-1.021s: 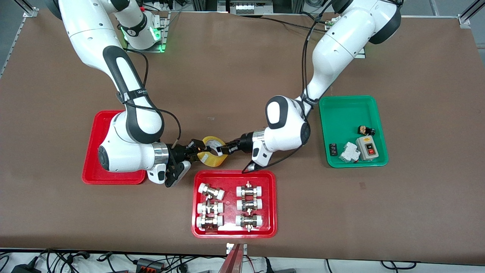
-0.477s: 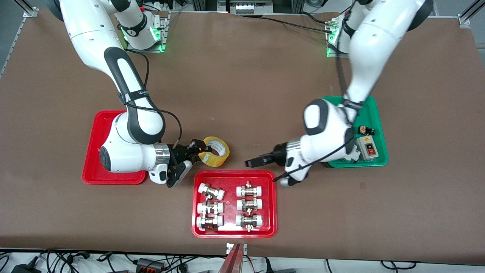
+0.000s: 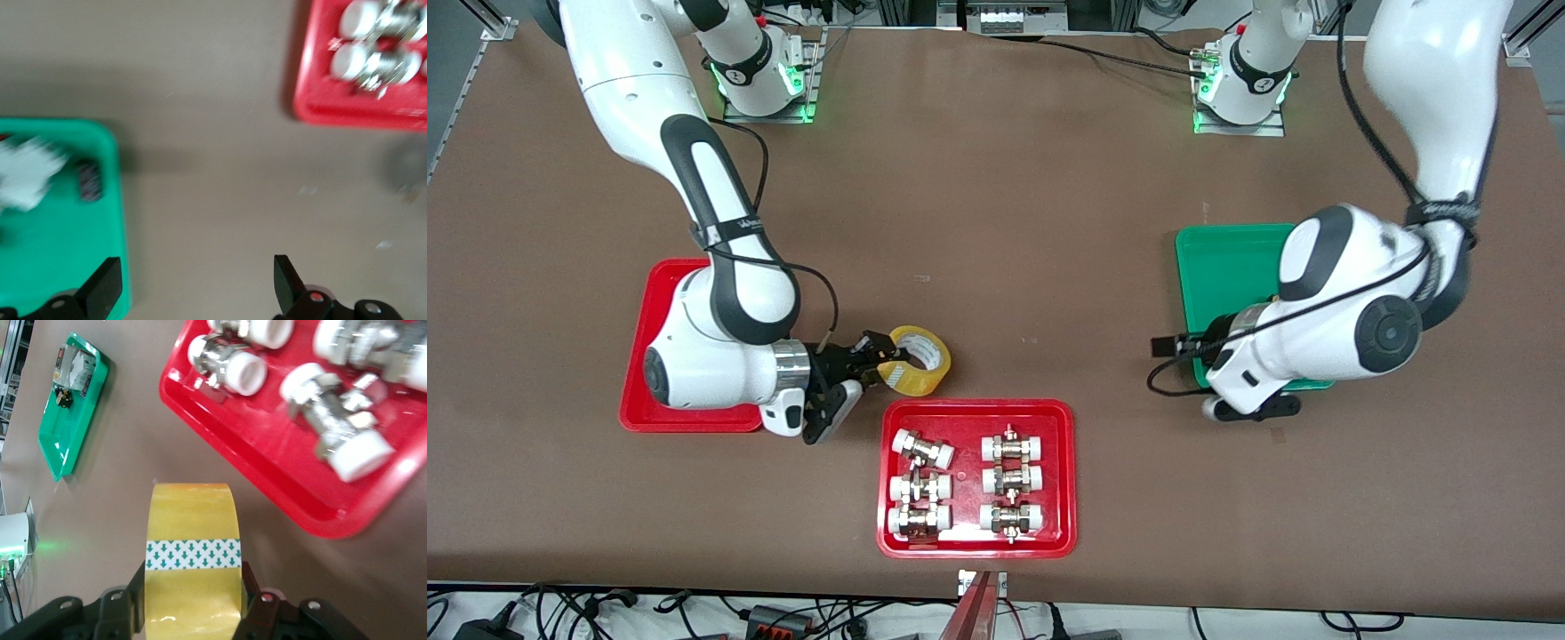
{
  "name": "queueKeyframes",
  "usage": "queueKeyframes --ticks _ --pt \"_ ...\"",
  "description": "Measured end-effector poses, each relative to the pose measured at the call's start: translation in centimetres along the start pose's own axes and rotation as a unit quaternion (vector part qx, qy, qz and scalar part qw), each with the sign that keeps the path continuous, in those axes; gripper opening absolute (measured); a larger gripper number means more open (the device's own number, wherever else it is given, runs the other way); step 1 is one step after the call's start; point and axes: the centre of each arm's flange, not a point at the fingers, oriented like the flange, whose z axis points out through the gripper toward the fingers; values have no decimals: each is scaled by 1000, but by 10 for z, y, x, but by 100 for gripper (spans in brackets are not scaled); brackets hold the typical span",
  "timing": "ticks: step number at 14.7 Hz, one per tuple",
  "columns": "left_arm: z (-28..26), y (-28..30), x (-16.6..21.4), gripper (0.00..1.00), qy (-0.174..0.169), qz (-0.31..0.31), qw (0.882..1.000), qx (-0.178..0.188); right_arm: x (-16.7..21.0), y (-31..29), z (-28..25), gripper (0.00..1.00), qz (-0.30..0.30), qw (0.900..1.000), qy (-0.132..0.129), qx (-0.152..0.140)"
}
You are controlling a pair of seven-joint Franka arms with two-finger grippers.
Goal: Left arm passes tape to right arm into tray
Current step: 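Carry the tape over the empty red tray while the left gripper withdraws, then lower the tape into the red tray and open the right gripper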
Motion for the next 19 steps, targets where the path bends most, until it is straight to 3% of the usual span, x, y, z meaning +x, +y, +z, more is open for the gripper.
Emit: queueKeyframes --ticks 4,7,9,13,15,19 --pt "-79 -15 -56 100 -18 -1 996 90 -41 58 -88 53 66 998 -5 13" --pt "-148 -32 -102 100 -5 -22 988 150 -106 132 -165 53 130 991 -7 -5" --pt "-173 -40 -124 100 -10 -38 983 177 -154 169 -194 53 173 985 -16 4" --pt "-157 -2 -141 100 -12 -24 982 188 -232 218 -194 53 244 968 -28 49" --pt "-147 7 -151 100 -13 -25 981 194 -242 224 -184 53 254 965 -33 58" --pt "-145 -30 -182 100 6 -60 986 153 -243 231 -177 53 257 964 -32 54"
